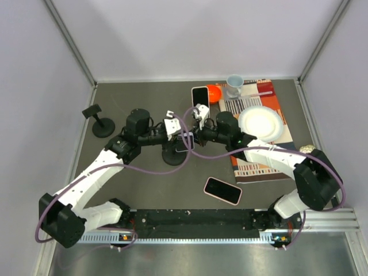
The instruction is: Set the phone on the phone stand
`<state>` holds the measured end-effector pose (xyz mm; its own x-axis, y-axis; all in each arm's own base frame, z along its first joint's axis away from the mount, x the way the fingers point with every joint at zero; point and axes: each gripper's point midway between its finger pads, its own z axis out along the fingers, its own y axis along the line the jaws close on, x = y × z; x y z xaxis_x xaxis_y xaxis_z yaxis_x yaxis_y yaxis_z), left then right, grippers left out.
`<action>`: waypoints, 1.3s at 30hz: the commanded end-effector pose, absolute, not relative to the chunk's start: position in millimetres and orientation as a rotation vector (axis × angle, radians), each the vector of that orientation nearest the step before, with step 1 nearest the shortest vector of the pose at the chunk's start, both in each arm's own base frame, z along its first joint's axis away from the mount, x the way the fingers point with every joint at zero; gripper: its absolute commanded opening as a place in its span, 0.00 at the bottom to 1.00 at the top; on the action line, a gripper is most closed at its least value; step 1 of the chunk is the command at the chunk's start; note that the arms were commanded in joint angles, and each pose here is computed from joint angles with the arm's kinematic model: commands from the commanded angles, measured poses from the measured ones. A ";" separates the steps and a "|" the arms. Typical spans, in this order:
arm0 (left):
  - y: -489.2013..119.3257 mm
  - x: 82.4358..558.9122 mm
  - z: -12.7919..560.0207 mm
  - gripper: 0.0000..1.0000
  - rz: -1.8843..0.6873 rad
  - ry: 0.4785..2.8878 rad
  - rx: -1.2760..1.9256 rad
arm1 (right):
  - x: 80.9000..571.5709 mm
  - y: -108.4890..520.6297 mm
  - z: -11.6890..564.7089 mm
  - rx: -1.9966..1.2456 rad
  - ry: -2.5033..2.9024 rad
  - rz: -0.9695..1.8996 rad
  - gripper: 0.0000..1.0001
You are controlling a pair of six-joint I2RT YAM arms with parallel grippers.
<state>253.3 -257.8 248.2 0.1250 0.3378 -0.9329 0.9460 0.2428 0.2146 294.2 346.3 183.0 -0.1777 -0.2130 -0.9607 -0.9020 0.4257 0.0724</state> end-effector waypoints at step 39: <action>-99.8 315.1 243.2 0.00 0.640 1.839 0.155 | 340.9 290.6 191.1 -0.358 1.896 0.266 0.00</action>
<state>304.9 -235.9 244.1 -0.2321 0.2441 -0.9416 0.3668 0.9185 0.1477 330.0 339.9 185.4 -0.3091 -0.0751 -0.9480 -0.5484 0.8286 0.1132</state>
